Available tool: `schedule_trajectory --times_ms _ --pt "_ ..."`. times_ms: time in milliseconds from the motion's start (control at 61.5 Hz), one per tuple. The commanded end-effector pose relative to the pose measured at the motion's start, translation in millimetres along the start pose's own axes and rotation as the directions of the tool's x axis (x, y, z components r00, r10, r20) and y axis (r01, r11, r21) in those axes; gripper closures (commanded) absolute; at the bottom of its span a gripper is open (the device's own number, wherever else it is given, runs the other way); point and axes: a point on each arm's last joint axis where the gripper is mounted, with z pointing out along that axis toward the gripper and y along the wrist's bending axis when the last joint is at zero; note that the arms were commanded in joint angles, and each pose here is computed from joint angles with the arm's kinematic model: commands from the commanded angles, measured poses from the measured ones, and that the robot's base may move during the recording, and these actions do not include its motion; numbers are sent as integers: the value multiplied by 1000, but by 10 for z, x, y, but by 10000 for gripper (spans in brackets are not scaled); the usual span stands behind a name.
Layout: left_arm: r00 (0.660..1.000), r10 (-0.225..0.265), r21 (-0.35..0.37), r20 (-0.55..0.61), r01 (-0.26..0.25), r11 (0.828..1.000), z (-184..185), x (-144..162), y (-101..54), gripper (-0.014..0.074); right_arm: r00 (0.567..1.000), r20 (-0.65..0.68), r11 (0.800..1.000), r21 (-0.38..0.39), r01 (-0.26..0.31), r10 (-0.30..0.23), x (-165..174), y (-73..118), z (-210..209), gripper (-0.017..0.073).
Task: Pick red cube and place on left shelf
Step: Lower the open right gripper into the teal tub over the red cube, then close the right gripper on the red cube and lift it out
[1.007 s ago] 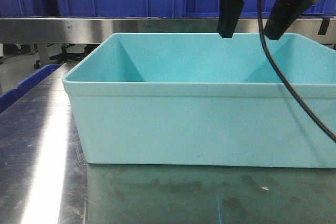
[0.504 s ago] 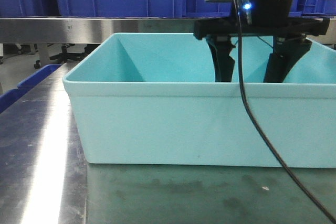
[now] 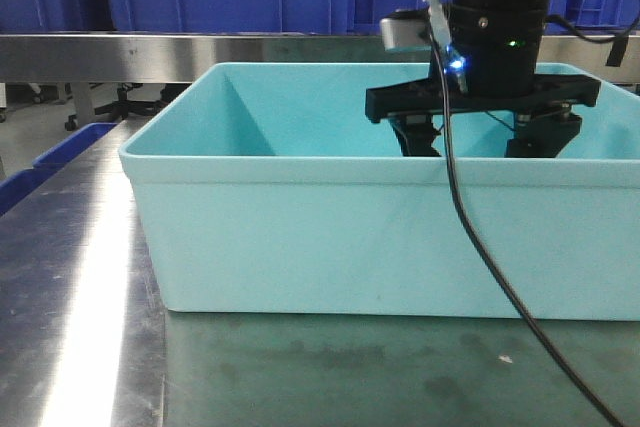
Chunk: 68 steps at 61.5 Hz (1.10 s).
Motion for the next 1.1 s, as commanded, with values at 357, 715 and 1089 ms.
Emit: schedule_trajectory --times_ms 357,715,1089 --pt "997 -8 1 80 8 1000 -3 -9 0 492 998 69 1000 -10 -2 2 -29 -22 -269 453" --pt "997 -8 1 80 8 1000 -3 -9 0 492 954 298 997 -77 10 13 107 -85 -1004 501" --pt "997 -8 1 80 8 1000 -3 -9 0 492 807 590 995 -56 78 -30 794 -387 -1836 501"
